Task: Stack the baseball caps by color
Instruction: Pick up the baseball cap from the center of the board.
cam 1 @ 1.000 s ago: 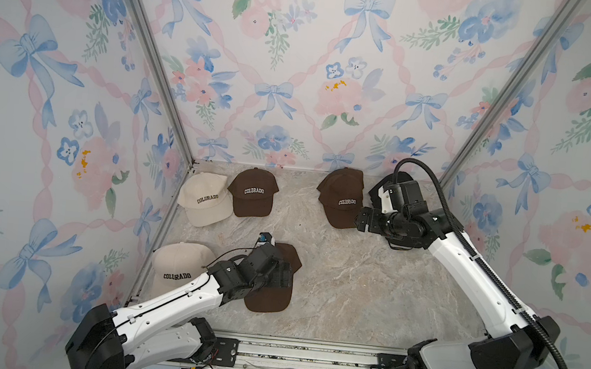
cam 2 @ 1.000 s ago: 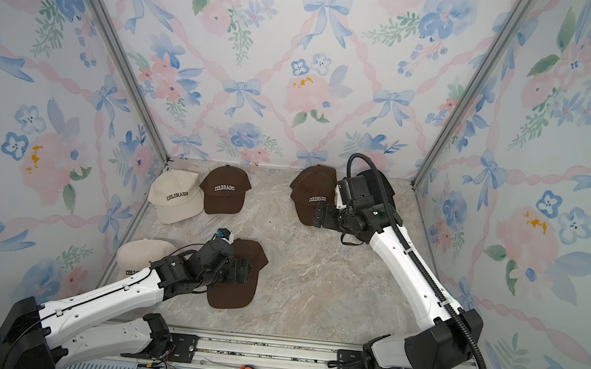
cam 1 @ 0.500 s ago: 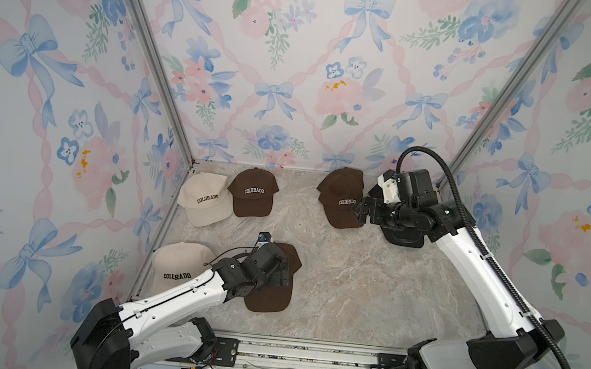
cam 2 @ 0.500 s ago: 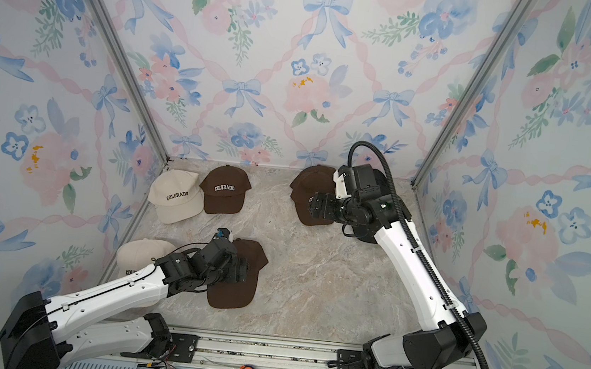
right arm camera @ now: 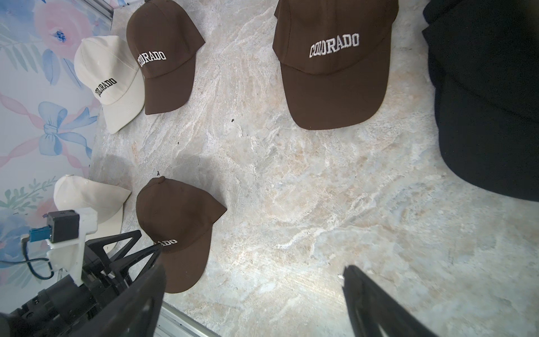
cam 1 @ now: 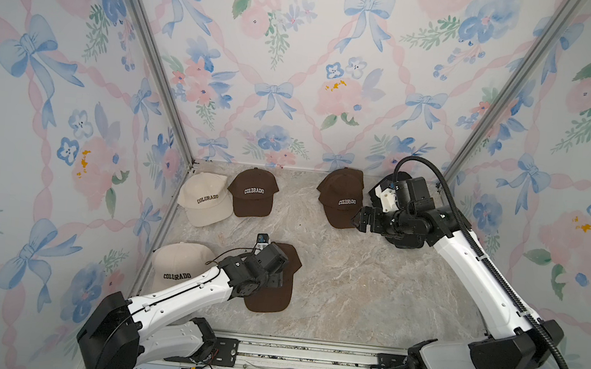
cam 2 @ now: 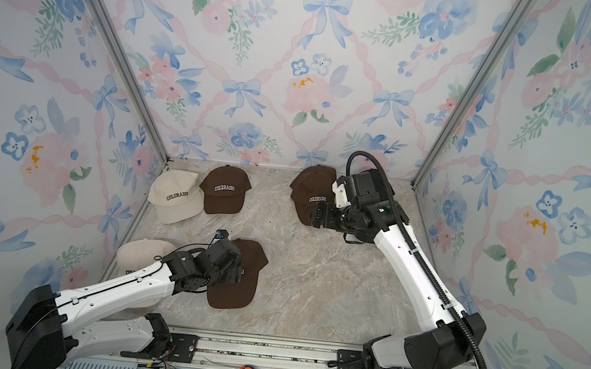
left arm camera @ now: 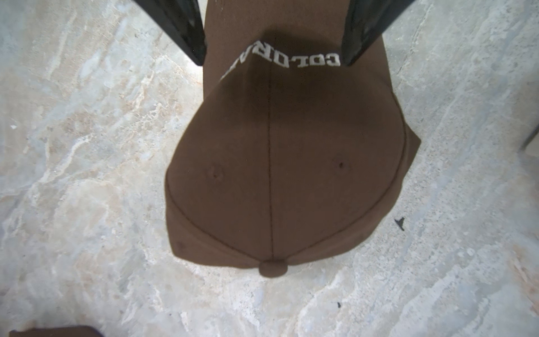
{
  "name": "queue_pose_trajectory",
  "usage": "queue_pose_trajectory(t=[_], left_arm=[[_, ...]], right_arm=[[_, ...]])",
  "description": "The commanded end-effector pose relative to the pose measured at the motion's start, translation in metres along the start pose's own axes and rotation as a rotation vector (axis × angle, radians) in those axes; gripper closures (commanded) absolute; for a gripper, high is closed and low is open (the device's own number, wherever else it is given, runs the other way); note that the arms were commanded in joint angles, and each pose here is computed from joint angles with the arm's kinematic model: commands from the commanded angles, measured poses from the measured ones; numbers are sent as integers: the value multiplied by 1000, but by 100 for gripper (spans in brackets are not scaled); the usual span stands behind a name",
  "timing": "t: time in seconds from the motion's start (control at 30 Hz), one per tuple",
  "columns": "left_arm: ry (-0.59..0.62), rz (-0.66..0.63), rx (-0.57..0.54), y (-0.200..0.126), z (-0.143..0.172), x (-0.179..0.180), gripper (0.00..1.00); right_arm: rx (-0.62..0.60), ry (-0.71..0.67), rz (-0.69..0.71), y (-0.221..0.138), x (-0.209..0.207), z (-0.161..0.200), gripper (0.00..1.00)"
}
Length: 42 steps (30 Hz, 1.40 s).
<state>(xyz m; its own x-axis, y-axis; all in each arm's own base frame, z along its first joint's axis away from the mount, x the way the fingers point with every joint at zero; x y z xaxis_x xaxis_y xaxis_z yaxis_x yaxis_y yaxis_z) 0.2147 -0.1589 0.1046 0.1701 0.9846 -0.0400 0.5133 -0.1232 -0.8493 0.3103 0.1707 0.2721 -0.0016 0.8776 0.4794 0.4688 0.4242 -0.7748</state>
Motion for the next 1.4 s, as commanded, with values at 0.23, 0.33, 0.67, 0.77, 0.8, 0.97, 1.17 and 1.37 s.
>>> queue_pose_trajectory(t=[0.23,0.33,0.67,0.77,0.8,0.97,1.17,1.37], left_arm=[[39,-41,-16,-3,-25,-6,32],[37,-51,3,1,-26,-4,34],[10,-62,45,11,-24,-2,51],[1,-62,54,13,-23,-3,52],[0,-60,58,14,-22,-3,53],[-9,-60,78,17,-17,-4,67],[-6,-47,78,15,-18,-6,100],[-23,-23,18,0,-34,-9,100]], right_arm=[[-66,28,-30,-14,-3,-5,4],[-78,30,-32,-18,-2,-8,4],[-87,37,-24,-19,-8,-16,4],[-79,39,-18,-18,-12,-13,4],[-75,37,-15,-18,-13,-12,4],[-70,54,-6,-18,-23,-10,4],[-78,66,-1,-21,-29,-10,4],[-90,76,0,-23,-32,-14,4]])
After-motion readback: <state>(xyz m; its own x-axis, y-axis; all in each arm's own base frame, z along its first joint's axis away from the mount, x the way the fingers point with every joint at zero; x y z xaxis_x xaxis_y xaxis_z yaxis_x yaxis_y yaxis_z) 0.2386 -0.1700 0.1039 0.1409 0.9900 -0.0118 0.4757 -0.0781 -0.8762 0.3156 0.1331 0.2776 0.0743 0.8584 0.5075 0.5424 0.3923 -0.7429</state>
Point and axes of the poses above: each gripper's point midway between its finger pads, its own y axis out along the fingers, its own x axis along the line the jaws close on, z = x × y, the point moved 1 cm from there along -y, back along the fingers, and after that the axes turned 12 degrees about y, right-handed, at the moved point
